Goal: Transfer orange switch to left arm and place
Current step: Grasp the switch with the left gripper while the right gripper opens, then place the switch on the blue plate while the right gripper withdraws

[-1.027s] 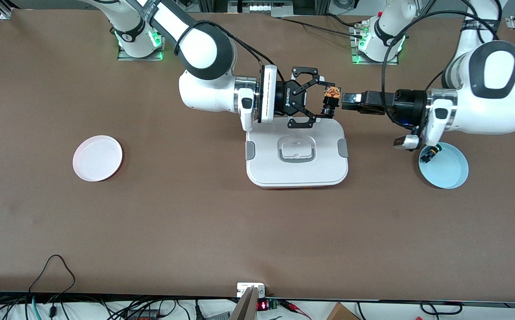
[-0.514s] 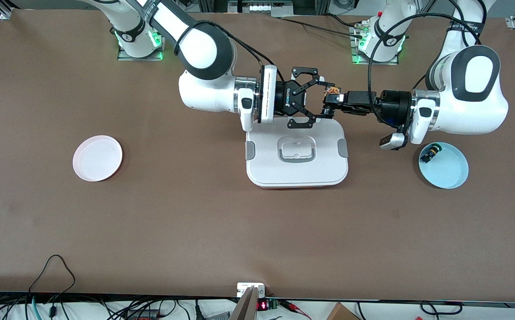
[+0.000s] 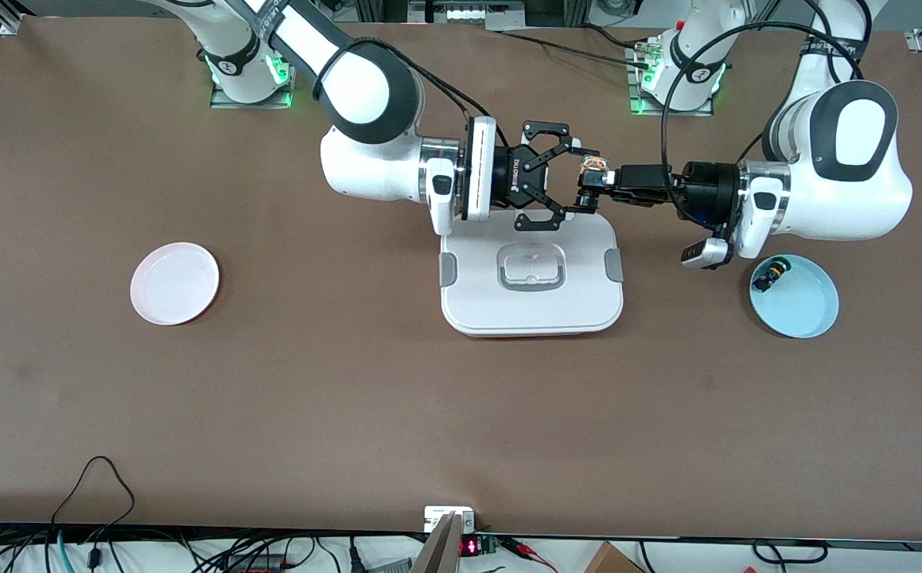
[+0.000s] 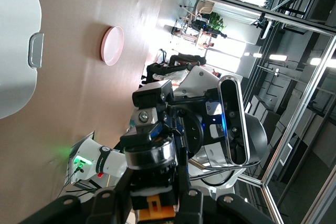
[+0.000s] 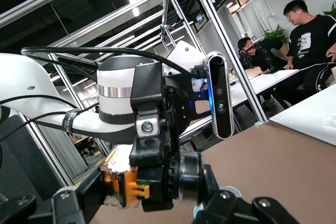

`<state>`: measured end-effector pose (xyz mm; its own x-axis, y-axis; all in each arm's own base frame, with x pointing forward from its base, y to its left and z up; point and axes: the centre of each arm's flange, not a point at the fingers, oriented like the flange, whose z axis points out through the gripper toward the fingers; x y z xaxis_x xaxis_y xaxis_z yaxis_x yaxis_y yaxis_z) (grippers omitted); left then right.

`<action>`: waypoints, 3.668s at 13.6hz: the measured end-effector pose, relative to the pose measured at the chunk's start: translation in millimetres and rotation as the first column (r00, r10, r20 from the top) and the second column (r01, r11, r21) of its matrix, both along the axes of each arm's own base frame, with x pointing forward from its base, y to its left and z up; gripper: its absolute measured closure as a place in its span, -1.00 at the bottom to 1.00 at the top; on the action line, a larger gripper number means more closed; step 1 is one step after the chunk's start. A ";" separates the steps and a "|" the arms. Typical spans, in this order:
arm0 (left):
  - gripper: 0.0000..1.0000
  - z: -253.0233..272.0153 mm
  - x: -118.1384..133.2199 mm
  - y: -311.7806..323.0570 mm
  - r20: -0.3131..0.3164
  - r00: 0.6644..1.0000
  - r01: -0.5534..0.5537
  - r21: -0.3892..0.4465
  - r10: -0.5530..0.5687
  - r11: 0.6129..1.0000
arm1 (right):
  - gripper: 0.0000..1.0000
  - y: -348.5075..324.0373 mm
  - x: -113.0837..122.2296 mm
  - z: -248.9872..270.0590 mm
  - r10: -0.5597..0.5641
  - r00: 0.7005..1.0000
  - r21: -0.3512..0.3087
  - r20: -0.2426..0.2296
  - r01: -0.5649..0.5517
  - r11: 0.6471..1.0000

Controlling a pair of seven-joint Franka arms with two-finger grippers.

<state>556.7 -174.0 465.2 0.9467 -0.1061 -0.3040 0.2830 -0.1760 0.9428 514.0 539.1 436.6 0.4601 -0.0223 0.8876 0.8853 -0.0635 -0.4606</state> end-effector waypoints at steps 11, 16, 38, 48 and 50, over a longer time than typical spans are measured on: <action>0.27 3.9 2.6 14.7 0.069 0.996 0.039 0.136 -0.049 0.990 | -1.00 -32.8 34.6 6.7 -0.031 1.000 0.035 -0.002 0.031 0.999; 0.27 -10.3 4.0 57.9 0.136 0.956 0.157 0.504 -0.258 0.849 | -1.00 -92.2 79.4 12.8 0.045 0.998 0.116 0.048 -0.050 0.992; 0.28 -252.7 53.6 354.8 0.080 0.003 0.304 0.950 -0.997 0.077 | -1.00 -416.5 104.7 102.9 0.477 0.870 -0.367 -0.129 -0.488 0.792; -0.13 -270.3 56.5 352.5 0.110 -0.099 0.308 0.949 -0.989 0.075 | -1.00 -415.7 0.6 246.5 0.031 0.974 -0.914 -0.224 -0.221 0.339; -0.51 -263.7 59.6 351.3 0.110 -0.100 0.313 0.947 -0.989 0.074 | -1.00 -424.5 -0.9 246.0 -0.044 0.982 -0.952 -0.185 -0.168 0.255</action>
